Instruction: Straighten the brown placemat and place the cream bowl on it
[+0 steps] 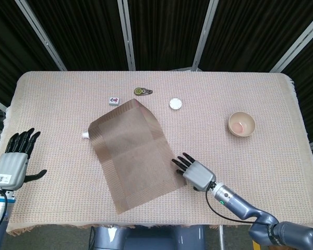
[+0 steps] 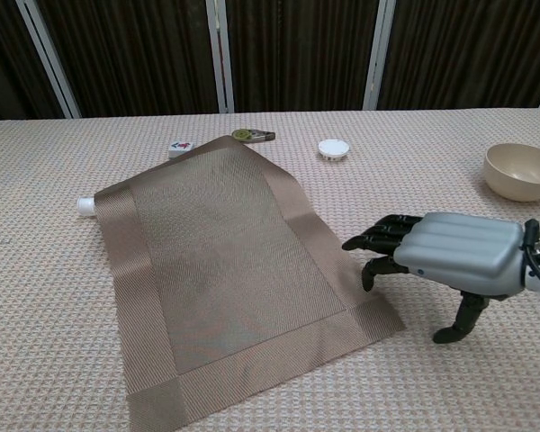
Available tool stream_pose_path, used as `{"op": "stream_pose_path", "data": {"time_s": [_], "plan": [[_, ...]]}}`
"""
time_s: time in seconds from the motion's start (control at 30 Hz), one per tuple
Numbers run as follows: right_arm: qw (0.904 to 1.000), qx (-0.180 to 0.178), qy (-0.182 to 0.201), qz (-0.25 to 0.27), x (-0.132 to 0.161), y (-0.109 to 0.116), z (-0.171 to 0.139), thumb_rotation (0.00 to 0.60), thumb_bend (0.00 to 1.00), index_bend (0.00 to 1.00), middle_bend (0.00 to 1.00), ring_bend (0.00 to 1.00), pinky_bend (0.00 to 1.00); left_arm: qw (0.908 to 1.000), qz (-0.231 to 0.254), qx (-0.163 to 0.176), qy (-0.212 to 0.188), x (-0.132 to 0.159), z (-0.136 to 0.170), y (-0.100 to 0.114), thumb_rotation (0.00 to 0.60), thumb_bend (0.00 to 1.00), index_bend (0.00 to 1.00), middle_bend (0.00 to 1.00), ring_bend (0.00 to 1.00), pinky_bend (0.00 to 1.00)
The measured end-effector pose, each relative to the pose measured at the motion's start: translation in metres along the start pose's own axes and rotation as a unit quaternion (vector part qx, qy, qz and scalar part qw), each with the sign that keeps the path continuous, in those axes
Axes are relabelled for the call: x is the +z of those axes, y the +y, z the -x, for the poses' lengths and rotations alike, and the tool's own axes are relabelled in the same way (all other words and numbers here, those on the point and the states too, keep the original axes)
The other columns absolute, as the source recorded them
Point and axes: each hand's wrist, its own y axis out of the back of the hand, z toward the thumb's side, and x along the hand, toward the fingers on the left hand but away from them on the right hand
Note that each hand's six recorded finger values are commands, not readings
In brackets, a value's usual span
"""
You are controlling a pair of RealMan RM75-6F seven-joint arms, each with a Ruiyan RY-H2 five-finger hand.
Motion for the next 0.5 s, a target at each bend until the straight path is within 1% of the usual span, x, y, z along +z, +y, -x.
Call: {"op": "stream_pose_path", "data": {"time_s": [0.2,0.5], "plan": [[0.9999,-0.009,0.001,0.005,0.007,0.001,0.008,0.600,0.04,0.28,0.00,0.00,0.00,1.0000,0.005,-0.007,-0.003,0.001,-0.001,-0.003,0.600,0.00,0.00,0.00,0.00,0.00],[0.9997,-0.024,0.000,0.007,0.015,0.007,0.018,0.600,0.04,0.28,0.01,0.00,0.00,0.9999,0.007,-0.009,-0.006,0.002,-0.001,-0.003,0.600,0.00,0.00,0.00,0.00,0.00]]}}
